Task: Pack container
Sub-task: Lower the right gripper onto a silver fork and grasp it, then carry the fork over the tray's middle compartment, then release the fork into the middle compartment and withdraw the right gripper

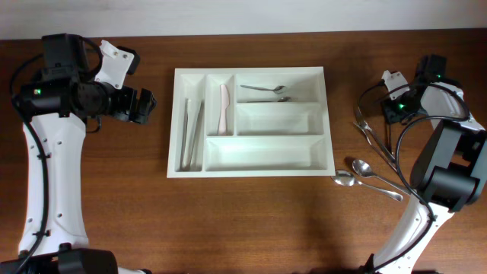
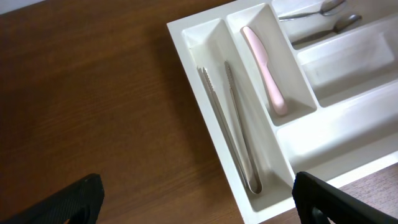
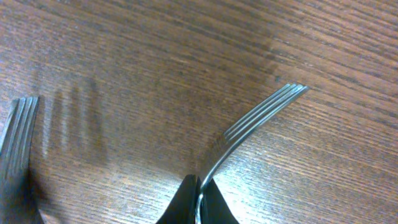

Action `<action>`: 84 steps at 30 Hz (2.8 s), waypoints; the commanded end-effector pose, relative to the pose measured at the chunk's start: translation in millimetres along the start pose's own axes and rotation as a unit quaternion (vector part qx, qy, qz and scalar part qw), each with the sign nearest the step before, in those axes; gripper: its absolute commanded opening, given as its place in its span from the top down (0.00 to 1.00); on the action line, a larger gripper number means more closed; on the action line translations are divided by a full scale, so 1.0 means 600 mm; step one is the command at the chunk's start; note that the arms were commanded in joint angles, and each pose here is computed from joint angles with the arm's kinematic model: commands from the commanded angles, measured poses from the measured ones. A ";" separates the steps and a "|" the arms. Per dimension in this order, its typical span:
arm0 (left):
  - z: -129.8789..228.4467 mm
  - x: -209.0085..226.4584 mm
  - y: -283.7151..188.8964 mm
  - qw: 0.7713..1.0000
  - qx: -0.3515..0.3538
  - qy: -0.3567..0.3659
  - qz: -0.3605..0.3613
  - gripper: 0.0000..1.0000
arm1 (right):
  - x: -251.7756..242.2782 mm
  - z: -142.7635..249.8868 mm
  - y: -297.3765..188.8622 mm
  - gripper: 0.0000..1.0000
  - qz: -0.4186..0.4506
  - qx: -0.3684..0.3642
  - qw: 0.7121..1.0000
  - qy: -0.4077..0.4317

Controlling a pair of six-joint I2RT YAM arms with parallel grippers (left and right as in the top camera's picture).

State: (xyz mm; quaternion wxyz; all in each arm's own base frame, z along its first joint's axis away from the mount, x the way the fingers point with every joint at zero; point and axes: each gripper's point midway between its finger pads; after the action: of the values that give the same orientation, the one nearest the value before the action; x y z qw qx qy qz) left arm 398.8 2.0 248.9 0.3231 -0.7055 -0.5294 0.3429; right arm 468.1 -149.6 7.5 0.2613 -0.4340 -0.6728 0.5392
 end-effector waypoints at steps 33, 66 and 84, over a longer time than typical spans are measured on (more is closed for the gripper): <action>-0.007 -0.008 -0.018 1.000 -0.015 0.011 0.002 0.01 | 0.288 -0.289 -0.226 0.96 -0.114 -0.139 0.871 -0.456; -0.007 -0.008 -0.018 1.000 -0.015 0.011 0.002 0.01 | 0.495 -0.238 -0.148 0.96 -0.250 -0.127 0.663 -0.694; -0.007 -0.008 -0.018 1.000 -0.015 0.011 0.002 0.01 | 0.522 -0.230 -0.115 0.01 -0.262 -0.125 0.640 -0.711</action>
State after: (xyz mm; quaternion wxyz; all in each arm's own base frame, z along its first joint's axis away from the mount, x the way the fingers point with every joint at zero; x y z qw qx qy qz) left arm 398.9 2.0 248.9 0.3230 -0.7056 -0.5295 0.3427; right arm 409.7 182.6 81.0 -0.2236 0.2427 -0.7924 0.5130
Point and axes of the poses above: each gripper's point midway between its finger pads, its own y axis out along the fingers, its own x axis along the line the jaws close on, z = x × y, and after that the axes turned 12 degrees about -y, right-handed
